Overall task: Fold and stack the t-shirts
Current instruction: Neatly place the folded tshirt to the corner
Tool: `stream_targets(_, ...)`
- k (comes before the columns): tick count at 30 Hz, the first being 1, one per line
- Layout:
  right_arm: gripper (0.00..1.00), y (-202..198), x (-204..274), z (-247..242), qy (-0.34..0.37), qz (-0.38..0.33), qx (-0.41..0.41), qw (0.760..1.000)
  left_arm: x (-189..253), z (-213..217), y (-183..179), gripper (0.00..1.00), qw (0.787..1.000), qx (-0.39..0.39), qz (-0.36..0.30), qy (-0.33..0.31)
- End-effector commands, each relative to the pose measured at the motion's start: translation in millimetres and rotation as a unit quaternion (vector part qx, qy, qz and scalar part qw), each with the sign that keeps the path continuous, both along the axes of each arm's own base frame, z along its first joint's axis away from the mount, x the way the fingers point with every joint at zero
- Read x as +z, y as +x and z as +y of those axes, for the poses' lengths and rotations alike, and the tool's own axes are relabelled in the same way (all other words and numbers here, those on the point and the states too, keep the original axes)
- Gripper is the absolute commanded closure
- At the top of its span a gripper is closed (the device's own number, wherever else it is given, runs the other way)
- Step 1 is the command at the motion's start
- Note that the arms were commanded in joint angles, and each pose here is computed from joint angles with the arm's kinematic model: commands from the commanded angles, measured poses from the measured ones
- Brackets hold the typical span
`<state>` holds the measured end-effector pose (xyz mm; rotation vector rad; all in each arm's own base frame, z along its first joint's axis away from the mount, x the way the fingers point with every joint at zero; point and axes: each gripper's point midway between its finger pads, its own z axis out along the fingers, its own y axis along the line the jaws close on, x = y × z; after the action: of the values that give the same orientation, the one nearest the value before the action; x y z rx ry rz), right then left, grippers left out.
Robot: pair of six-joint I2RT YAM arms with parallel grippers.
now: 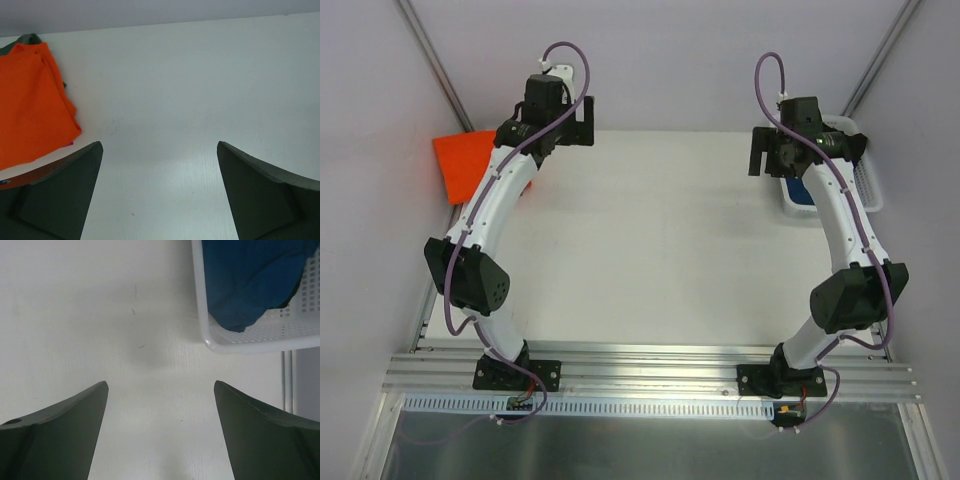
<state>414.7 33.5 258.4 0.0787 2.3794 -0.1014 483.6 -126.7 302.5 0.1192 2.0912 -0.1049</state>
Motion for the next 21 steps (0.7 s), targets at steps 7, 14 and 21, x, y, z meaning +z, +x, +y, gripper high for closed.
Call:
stream_targets(7,0.05,4.0,47.7,-17.5,-0.083,-0.068,-0.030,0.994,26.3,21.8,-8.8,0.01,0.995,0.067,-0.054,0.046)
stream_targets(14,0.03,10.5,57.4,1.1,-0.078,-0.083,-0.006,0.993,41.5,22.5,-9.9,0.01,0.994,0.066,-0.072,0.041)
stream_targets(21,0.01,15.9,63.0,25.0,-0.061,-0.089,0.022,0.994,46.7,12.3,-16.2,0.01,0.997,0.038,-0.072,0.015)
